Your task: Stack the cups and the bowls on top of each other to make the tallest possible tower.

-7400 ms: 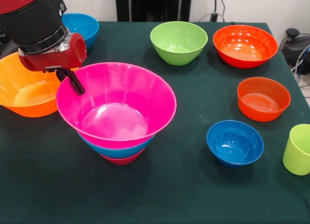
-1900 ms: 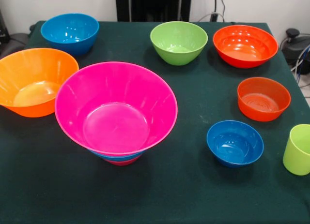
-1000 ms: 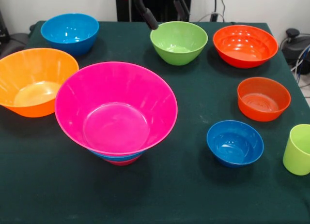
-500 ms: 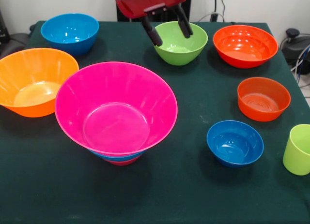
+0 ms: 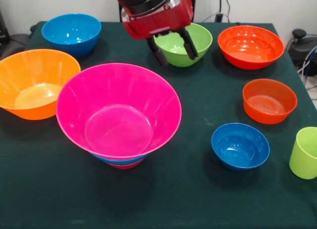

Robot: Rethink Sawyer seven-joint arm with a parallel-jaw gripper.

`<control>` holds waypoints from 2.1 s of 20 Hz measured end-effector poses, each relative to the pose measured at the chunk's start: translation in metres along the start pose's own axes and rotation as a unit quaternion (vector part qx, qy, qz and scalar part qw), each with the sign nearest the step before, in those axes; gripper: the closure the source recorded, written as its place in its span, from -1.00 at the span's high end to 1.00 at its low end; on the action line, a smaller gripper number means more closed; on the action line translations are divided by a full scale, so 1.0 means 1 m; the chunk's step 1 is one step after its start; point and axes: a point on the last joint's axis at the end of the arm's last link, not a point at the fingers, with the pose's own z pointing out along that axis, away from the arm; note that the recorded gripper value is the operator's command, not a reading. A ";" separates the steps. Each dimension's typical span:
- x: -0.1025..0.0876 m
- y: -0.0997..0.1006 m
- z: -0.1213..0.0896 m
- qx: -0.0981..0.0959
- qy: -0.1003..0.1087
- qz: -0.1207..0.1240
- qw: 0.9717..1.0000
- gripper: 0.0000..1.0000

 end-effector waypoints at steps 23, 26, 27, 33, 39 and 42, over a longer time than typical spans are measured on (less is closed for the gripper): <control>-0.011 0.016 0.078 -0.077 -0.084 0.080 0.990 1.00; -0.009 0.021 0.089 -0.079 -0.083 0.079 0.990 1.00; -0.008 0.025 0.094 -0.079 -0.082 0.078 0.990 1.00; -0.001 0.042 0.118 -0.082 -0.083 0.071 0.991 1.00; 0.003 0.060 0.139 -0.084 -0.094 0.063 0.990 1.00; 0.005 0.066 0.143 -0.083 -0.097 0.060 0.990 1.00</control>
